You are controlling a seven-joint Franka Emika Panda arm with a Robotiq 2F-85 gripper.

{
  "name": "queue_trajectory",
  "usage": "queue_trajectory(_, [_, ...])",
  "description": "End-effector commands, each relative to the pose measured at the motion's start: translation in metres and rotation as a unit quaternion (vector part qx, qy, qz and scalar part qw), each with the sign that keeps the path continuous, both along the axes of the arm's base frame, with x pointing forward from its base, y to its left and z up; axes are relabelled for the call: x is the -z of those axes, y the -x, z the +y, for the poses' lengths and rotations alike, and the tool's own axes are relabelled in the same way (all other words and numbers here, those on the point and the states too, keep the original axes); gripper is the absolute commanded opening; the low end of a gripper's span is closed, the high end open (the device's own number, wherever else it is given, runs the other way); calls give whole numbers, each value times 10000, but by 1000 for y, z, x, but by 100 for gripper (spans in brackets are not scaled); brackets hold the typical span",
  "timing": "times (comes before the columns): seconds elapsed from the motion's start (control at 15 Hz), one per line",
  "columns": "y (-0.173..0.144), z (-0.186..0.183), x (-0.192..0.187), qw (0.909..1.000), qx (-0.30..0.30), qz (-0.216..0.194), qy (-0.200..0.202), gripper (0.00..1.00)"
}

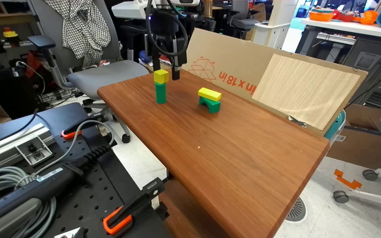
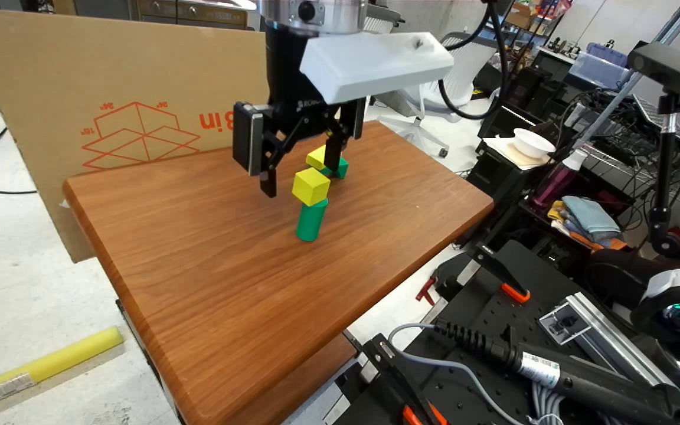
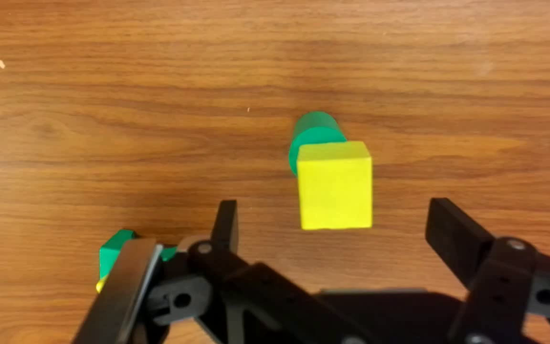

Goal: Move the green cylinder to the left of the table, then put the yellow building block and put them on top of the green cylinder

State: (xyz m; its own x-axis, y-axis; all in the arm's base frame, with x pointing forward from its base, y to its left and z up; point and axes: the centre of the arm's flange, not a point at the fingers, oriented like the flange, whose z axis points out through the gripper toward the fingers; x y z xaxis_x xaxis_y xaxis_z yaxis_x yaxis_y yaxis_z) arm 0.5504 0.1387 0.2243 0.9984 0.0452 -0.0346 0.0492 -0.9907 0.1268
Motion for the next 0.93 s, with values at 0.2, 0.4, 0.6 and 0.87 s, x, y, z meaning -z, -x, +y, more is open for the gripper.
queue_trajectory(0.2, [35,-14,-58,9991,-100,-248,-336,100])
queue_trajectory(0.4, [49,-36,-78,9981,-56,-142,-592,100])
queue_trajectory(0.6, [69,-66,-89,9978,-128,80,-649,100])
queue_trajectory(0.87, [62,-68,-79,9983,-95,135,-550,100])
